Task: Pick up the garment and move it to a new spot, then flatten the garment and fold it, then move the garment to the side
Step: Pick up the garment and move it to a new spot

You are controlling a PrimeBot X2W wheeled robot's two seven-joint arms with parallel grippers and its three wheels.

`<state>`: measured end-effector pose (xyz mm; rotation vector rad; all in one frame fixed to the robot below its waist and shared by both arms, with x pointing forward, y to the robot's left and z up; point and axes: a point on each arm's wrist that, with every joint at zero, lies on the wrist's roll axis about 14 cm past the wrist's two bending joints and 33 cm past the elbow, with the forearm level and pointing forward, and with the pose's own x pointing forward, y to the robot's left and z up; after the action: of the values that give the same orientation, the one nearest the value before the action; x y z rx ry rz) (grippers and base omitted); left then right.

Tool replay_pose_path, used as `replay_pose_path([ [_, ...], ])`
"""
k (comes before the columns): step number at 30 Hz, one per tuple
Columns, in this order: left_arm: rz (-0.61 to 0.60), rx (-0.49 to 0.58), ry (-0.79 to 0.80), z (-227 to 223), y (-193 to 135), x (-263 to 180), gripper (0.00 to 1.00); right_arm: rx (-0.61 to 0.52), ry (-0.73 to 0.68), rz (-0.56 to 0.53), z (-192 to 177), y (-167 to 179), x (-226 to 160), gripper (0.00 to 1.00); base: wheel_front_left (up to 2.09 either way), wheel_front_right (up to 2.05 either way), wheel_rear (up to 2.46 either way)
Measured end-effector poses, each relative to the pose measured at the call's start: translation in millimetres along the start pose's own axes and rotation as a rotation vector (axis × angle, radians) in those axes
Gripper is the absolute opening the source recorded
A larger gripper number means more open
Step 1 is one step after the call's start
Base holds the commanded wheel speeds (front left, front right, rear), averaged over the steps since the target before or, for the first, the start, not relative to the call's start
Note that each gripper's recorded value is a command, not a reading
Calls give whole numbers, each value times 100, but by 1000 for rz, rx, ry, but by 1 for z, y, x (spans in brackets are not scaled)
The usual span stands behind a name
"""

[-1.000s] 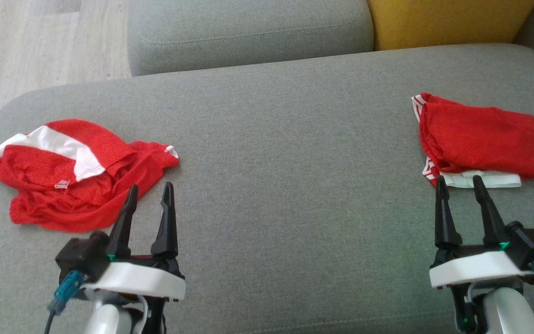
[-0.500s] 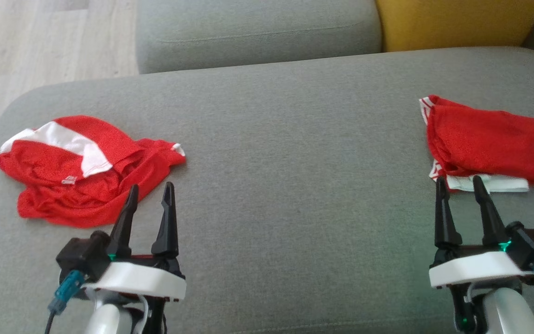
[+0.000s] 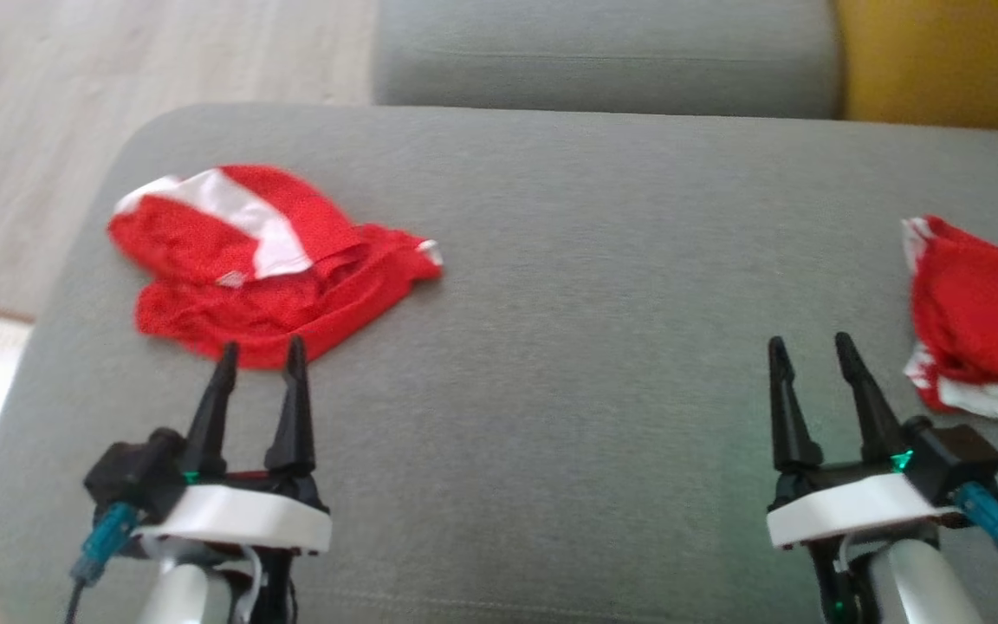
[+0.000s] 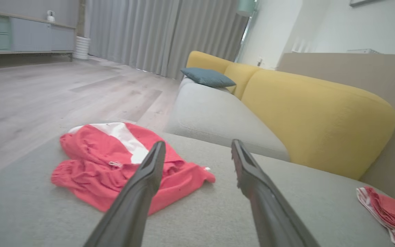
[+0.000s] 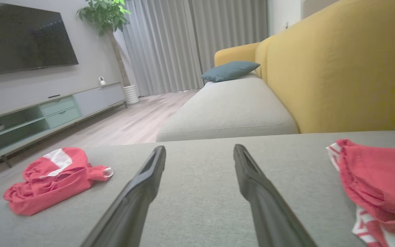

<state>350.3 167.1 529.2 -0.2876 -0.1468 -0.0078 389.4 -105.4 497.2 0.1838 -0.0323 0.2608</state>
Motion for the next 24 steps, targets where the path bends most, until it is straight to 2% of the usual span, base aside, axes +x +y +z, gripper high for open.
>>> replay_pose_path([
  [8, 166, 32, -53, 21, 52, -19, 100, 12, 61, 164, -22, 53, 20, 100, 0, 0, 0],
  [16, 291, 56, -92, 37, 88, -45, 100, 19, 99, 284, -35, 93, 30, 100, 0, 0, 0],
  [24, 350, 69, -96, 40, 102, -57, 100, 25, 126, 338, -45, 111, 34, 100, 0, 0, 0],
])
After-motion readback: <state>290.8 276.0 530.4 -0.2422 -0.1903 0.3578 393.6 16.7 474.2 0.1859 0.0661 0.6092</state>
